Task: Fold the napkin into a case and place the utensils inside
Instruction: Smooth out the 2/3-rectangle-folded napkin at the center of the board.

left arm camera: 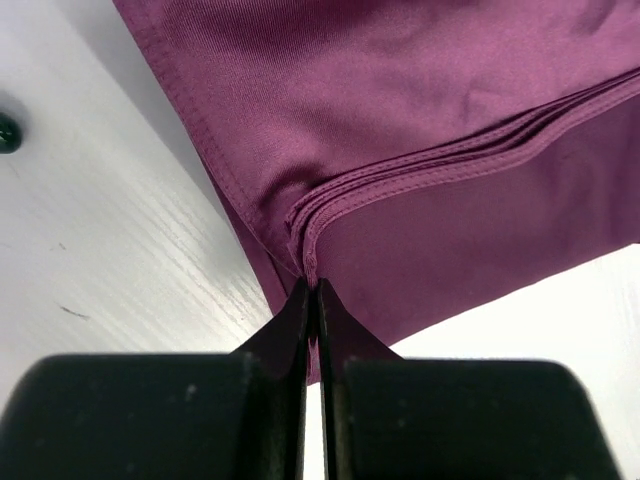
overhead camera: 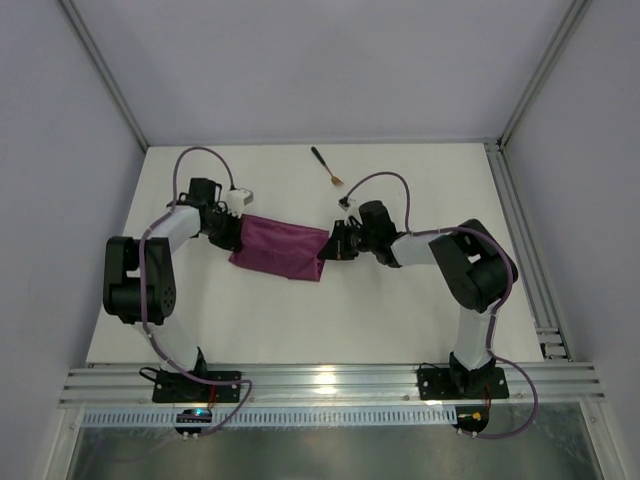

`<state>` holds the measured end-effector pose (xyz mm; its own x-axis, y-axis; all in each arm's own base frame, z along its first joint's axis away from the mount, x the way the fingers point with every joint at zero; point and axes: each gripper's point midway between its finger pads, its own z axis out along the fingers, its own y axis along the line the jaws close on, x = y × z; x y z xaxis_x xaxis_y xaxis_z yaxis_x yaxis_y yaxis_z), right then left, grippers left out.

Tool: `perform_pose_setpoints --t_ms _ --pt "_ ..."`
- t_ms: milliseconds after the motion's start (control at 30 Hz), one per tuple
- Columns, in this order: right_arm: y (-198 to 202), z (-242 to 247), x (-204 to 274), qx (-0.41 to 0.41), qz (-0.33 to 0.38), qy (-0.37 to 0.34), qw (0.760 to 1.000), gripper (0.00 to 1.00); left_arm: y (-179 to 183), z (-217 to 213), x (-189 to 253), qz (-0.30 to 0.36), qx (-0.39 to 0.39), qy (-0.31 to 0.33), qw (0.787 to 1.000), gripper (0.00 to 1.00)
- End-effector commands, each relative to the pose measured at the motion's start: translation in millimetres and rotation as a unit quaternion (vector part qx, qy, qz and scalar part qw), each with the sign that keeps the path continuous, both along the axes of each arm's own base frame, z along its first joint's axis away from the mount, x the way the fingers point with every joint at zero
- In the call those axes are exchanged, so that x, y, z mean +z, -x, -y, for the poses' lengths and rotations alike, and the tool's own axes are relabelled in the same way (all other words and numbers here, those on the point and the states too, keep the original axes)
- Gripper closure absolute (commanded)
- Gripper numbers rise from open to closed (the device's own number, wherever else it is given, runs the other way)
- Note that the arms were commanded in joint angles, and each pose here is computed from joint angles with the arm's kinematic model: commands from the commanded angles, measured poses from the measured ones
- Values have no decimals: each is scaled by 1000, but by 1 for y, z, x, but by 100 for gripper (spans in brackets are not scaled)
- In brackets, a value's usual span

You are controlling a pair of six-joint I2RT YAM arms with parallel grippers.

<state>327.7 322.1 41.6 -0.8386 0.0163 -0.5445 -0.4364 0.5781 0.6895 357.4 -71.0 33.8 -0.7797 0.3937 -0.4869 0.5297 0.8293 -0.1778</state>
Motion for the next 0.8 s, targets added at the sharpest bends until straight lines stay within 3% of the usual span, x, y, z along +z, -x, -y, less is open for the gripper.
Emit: perform_pose_setpoints --t_ms 0,533,667,767 --pt "-20 -4 24 -6 49 -11 999 96 -14 6 37 61 -1 37 997 100" --pt "-34 5 1 -30 35 9 999 96 -37 3 9 35 26 34 998 100" --pt "-38 8 -3 -41 33 19 998 90 -40 1 -1 15 37 27 999 100" --pt "-43 15 0 -56 36 27 997 79 -36 2 -3 14 34 32 999 100"
